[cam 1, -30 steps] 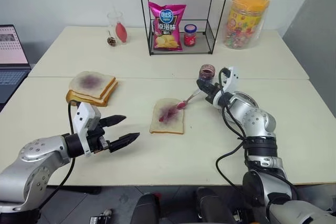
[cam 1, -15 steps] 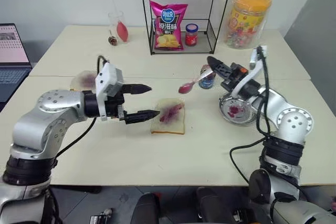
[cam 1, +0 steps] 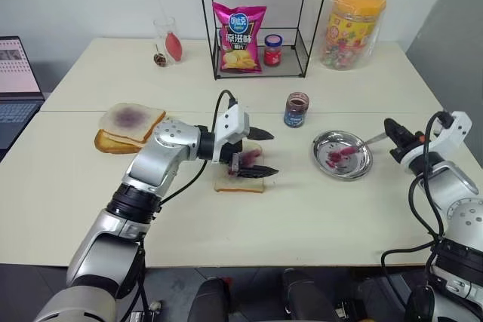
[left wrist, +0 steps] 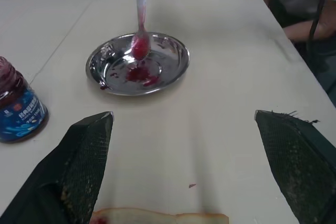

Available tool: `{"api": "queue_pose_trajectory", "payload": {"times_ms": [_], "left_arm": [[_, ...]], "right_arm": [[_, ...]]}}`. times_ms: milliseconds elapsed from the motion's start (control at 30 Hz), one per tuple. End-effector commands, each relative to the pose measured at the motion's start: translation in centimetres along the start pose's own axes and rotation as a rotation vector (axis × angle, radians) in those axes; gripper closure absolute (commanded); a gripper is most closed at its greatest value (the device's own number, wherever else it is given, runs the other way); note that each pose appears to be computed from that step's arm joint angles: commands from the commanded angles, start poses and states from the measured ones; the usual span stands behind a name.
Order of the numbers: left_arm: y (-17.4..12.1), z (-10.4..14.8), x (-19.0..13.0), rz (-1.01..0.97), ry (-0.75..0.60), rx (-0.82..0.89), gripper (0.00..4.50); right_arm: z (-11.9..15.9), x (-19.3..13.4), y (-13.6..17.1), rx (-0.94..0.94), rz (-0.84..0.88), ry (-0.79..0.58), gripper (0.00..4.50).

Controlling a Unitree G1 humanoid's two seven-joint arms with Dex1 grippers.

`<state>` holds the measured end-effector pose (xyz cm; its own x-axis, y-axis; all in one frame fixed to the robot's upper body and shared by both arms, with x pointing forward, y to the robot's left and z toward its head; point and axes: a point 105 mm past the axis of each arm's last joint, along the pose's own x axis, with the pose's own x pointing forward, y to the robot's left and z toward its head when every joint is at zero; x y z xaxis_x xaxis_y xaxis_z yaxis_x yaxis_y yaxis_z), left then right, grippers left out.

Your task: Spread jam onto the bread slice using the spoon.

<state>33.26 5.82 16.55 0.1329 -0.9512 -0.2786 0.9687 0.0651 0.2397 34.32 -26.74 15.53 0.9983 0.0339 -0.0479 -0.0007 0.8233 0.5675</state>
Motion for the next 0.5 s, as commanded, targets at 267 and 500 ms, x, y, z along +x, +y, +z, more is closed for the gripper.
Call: {"api": "queue_pose_trajectory", "payload": {"times_ms": [267, 500], "left_arm": [[0.8, 1.0, 0.1, 0.043, -0.037, 0.062, 0.00], [0.8, 0.9, -0.5, 0.070, -0.040, 0.057, 0.00]], "right_arm": [[-0.6, 1.8, -0.9, 0.009, 0.087, -0.038, 4.45], [-0.8, 2.3, -1.5, 0.002, 0.094, -0.019, 2.92]]}}
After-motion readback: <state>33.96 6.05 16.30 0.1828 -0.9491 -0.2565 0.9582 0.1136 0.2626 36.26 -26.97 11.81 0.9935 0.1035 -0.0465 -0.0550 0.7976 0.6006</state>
